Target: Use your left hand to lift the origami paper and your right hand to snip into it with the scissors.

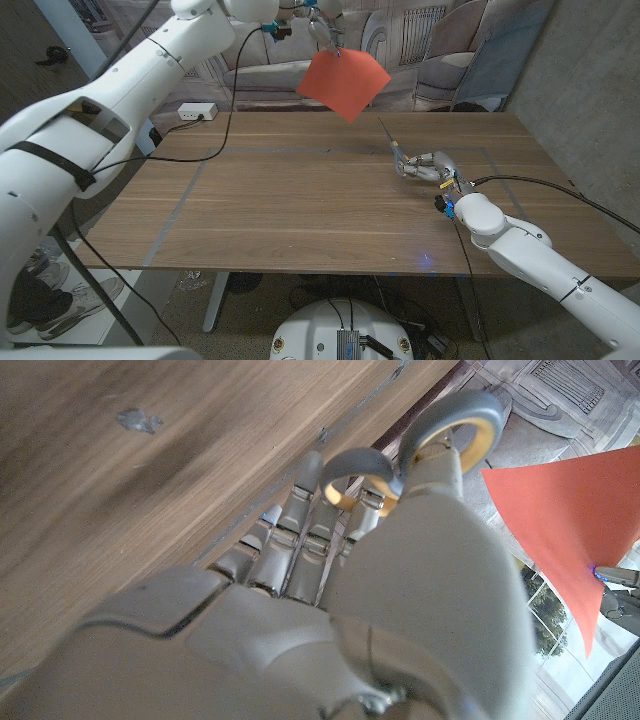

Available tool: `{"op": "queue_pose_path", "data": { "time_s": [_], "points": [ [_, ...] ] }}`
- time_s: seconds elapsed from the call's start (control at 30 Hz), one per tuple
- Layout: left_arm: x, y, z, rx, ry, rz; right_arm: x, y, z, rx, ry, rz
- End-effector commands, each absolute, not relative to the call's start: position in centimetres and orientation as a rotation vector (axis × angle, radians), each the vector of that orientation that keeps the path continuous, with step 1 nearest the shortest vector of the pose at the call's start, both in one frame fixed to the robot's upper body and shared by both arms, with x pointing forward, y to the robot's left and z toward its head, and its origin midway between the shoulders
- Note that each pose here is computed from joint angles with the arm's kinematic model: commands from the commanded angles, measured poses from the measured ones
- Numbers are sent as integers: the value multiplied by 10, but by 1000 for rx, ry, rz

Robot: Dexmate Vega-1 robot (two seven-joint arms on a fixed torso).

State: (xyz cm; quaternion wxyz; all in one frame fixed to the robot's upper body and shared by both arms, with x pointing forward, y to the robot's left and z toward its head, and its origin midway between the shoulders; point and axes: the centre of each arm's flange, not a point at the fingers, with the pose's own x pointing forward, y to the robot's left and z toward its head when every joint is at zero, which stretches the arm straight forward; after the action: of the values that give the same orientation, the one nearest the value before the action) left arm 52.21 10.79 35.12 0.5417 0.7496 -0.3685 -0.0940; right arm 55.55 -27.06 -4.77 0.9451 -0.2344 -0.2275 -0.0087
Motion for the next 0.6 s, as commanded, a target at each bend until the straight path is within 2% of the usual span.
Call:
{"op": "queue_pose_path", "data": {
  "time_s": [0.03, 0.37, 0.6],
  "points": [
    [527, 100, 345, 1788, -879, -244, 552, -267, -42, -443, -532, 36],
    [526, 93, 346, 1781, -893, -246, 555, -252, -25, -497, -578, 119],
    [529, 92, 345, 1790, -885, -239, 561, -257, -30, -457, -561, 115]
  ]
}}
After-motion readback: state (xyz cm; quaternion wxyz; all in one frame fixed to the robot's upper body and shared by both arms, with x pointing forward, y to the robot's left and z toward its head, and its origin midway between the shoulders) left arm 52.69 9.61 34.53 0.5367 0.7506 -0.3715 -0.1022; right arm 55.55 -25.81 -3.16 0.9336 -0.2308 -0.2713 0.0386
